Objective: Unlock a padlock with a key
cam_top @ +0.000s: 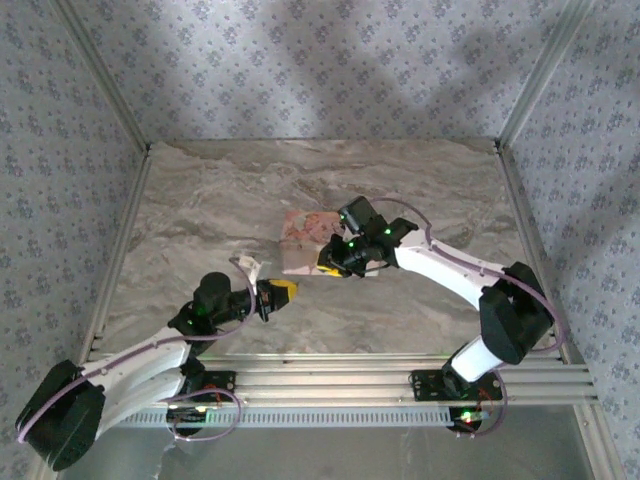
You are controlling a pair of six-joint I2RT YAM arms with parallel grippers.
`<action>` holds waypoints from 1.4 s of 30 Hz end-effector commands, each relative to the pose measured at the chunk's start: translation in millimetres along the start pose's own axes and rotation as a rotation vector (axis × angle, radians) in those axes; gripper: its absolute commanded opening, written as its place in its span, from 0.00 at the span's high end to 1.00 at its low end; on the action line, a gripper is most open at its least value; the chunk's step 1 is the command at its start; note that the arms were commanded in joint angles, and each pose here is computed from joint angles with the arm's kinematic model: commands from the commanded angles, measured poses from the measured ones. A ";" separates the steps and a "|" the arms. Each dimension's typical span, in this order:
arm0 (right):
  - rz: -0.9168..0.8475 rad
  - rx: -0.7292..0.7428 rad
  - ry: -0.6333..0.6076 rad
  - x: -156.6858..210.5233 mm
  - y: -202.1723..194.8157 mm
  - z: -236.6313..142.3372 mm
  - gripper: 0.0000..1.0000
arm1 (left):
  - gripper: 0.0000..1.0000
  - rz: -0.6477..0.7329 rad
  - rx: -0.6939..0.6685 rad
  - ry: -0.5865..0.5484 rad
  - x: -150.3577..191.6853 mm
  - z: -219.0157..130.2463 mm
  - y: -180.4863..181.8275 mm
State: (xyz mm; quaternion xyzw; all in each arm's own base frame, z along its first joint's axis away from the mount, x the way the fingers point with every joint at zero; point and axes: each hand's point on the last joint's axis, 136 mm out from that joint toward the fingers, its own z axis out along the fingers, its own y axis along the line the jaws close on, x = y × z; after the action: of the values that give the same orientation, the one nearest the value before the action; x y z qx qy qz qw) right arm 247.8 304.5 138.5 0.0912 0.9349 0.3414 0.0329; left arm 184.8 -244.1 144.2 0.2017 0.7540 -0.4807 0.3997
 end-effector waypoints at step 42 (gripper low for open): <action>0.128 -0.142 -0.029 -1.0 20.2 -26.2 1.00 | 1.00 0.065 0.128 -0.101 -25.5 52.6 -2.0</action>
State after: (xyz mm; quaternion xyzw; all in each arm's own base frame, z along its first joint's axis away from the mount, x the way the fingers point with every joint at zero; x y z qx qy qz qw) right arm 248.3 300.0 152.9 0.1572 0.9127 0.3763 0.0257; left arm 219.7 -284.8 137.1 0.2227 0.7203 -0.5060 0.4189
